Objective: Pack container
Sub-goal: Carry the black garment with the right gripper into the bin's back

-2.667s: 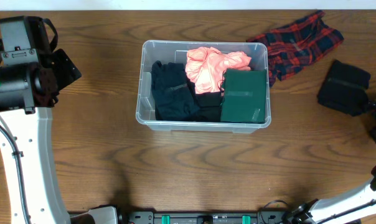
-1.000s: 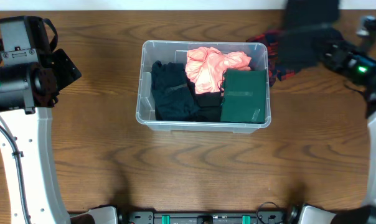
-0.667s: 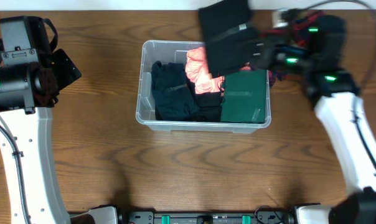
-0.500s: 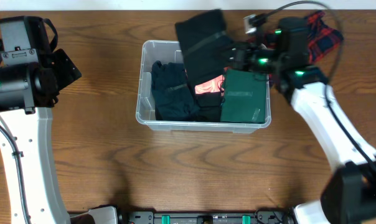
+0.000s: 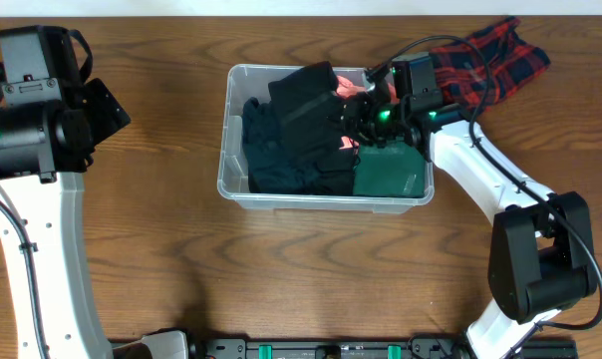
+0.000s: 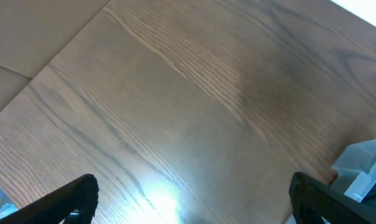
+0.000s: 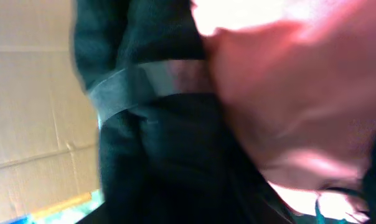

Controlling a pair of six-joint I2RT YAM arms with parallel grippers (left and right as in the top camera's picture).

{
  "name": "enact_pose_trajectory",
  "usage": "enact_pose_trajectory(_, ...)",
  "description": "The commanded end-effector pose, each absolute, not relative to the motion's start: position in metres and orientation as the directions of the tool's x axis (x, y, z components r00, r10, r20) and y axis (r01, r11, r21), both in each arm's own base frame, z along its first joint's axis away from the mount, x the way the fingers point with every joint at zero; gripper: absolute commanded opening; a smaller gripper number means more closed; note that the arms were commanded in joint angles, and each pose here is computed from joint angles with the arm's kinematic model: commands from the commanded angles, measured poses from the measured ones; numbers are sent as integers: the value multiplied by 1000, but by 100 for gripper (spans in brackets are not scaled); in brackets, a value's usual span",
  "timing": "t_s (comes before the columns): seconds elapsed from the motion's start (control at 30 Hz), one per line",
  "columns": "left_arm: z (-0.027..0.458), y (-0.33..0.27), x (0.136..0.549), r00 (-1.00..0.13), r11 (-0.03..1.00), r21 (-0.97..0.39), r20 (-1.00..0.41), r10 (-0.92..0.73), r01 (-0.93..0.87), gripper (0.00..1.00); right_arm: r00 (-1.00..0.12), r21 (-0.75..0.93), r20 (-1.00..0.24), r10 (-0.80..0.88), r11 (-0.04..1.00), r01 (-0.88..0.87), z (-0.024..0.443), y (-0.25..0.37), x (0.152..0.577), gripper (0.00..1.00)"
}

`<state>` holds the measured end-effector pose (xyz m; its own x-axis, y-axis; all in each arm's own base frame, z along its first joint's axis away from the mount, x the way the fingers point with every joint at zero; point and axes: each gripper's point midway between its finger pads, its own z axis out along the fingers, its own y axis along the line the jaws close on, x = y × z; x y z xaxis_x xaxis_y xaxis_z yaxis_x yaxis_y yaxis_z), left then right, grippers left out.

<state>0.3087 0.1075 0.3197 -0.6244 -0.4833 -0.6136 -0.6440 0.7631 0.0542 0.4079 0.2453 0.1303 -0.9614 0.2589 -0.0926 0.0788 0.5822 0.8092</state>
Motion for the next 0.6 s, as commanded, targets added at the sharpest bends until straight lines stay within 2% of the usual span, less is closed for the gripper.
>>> enact_pose_trajectory(0.0, 320, 111, 306, -619, 753, 62, -615, -489, -656, 98, -959, 790, -91, 267, 606, 94, 130, 242, 406, 42)
enact_pose_trajectory(0.1, 320, 111, 306, -618, 753, 61, -615, -489, -656, 98, -963, 759, -67, 262, 640, 121, 120, 233, 398, 36)
enact_pose_trajectory(0.2, 320, 111, 306, -619, 753, 62, -615, -489, -656, 98, -971, 762, -123, 204, 646, 40, 124, 234, 397, 38)
enact_pose_trajectory(0.27, 320, 111, 306, -619, 753, 62, -615, -489, -656, 98, -967, 771, -199, 157, 634, -56, 137, 238, 398, 41)
enact_pose_trajectory(0.47, 320, 111, 306, -619, 752, 62, -615, -489, -656, 98, -889, 719, -444, 108, 636, -282, 199, 234, 397, 43)
enact_pose_trajectory(0.5, 320, 111, 306, -619, 753, 62, -615, -489, -656, 98, -872, 701, -473, 123, 652, -289, 208, 230, 398, 47)
enact_pose_trajectory(0.57, 320, 111, 306, -619, 753, 62, -615, -489, -656, 98, -823, 655, -544, 160, 694, -299, 227, 220, 405, 73)
